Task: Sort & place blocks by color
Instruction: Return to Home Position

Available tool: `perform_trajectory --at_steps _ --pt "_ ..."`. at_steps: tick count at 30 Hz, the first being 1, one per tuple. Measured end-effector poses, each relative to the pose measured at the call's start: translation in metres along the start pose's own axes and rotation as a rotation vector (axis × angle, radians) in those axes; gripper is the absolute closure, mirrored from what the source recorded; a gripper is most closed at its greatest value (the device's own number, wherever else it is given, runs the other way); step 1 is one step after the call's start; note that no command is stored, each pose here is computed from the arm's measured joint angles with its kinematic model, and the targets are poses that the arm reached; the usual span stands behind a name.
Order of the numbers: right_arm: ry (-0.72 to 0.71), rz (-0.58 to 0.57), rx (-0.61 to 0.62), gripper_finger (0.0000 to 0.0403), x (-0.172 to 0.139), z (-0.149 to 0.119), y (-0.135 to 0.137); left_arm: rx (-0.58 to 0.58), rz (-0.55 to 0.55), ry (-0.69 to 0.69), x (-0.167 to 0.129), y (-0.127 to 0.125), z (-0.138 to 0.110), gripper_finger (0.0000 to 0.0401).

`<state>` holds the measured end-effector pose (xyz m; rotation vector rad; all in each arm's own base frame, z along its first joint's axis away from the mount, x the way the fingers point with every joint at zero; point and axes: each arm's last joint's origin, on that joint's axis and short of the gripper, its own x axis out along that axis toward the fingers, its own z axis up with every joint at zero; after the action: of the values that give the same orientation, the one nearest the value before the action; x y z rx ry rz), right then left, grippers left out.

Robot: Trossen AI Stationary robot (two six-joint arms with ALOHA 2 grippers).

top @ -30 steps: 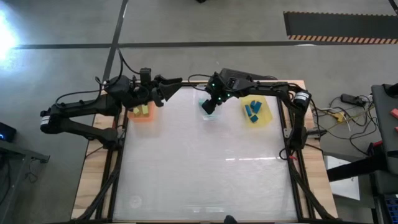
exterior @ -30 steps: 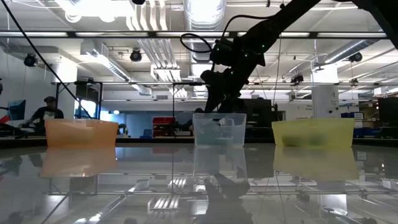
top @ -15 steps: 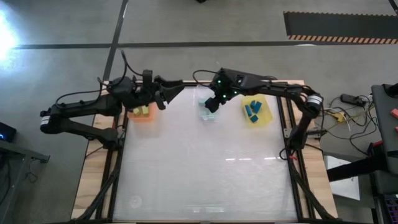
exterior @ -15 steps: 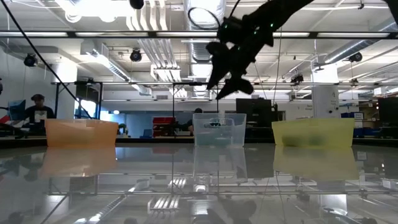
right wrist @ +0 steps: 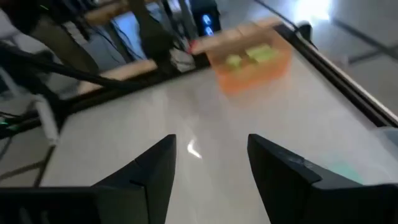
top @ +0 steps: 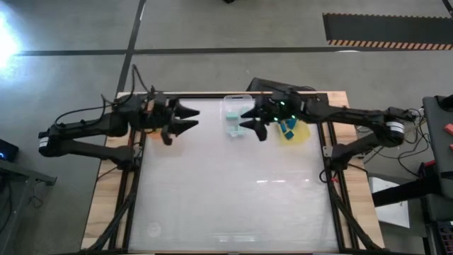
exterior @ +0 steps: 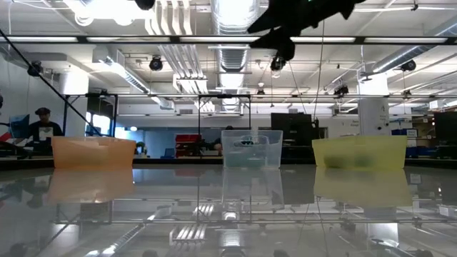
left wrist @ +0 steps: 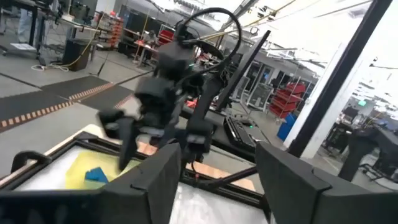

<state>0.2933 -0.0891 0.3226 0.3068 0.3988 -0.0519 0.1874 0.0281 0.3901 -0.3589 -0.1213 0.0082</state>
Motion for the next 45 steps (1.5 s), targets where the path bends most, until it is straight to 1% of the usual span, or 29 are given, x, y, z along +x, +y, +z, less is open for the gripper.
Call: perform_trajectory --at_steps 1,4,6,7,10,12,14,20,22,24,28,32,36,39,41,43,45 --pt "-0.022 0.009 0.007 0.0218 -0.006 -0.003 0.003 -0.005 -0.002 -0.004 -0.007 0.0 -0.003 0.0214" --pt "-0.063 0.028 0.133 0.0227 -0.023 -0.014 0.006 -0.043 -0.012 -0.023 -0.027 0.0 -0.011 0.0237" --pt "-0.086 0.031 0.156 0.0232 -0.034 -0.022 0.009 -0.096 -0.032 -0.04 -0.039 -0.001 -0.015 0.025" --pt "-0.09 0.034 0.144 0.0233 -0.04 -0.027 0.011 -0.102 -0.048 -0.045 -0.046 -0.001 -0.017 0.0256" --pt "-0.111 0.045 0.034 0.0234 -0.058 -0.042 0.017 -0.077 -0.076 -0.066 -0.062 -0.001 -0.025 0.027" --pt "-0.128 0.038 -0.046 0.0231 -0.07 -0.052 0.018 -0.03 -0.072 -0.076 -0.071 0.001 -0.033 0.0279" --pt "-0.146 0.027 -0.105 0.023 -0.081 -0.064 0.018 0.044 -0.063 -0.091 -0.08 0.003 -0.041 0.0291" --pt "-0.27 -0.007 -0.212 0.0232 -0.11 -0.092 0.021 0.358 -0.05 -0.103 -0.101 0.013 -0.073 0.0331" --pt "-0.318 -0.002 -0.239 0.0234 -0.117 -0.102 0.021 0.408 -0.049 -0.116 -0.106 0.015 -0.082 0.0343" --pt "-0.377 0.007 -0.257 0.0234 -0.125 -0.112 0.021 0.409 -0.046 -0.105 -0.11 0.02 -0.094 0.0355" --pt "-0.569 0.029 -0.3 0.0232 -0.152 -0.13 0.026 0.4 -0.047 -0.107 -0.117 0.026 -0.113 0.0377" --pt "-0.633 0.026 -0.314 0.0229 -0.156 -0.149 0.023 0.402 -0.043 -0.121 -0.123 0.031 -0.128 0.0397" --pt "-0.704 0.004 -0.361 0.0231 -0.16 -0.165 0.021 0.404 -0.038 -0.145 -0.126 0.035 -0.137 0.04" --pt "-0.76 0.001 -0.404 0.0232 -0.165 -0.173 0.021 0.399 -0.032 -0.113 -0.124 0.038 -0.145 0.0401" --pt "-0.768 -0.005 -0.413 0.023 -0.165 -0.179 0.02 0.398 -0.031 -0.104 -0.122 0.04 -0.149 0.0401" --pt "-0.744 -0.014 -0.419 0.0227 -0.161 -0.183 0.018 0.383 -0.027 -0.09 -0.12 0.043 -0.155 0.0401" --pt "-0.753 -0.041 -0.423 0.0227 -0.16 -0.182 0.017 0.353 -0.03 -0.094 -0.118 0.046 -0.161 0.0401"
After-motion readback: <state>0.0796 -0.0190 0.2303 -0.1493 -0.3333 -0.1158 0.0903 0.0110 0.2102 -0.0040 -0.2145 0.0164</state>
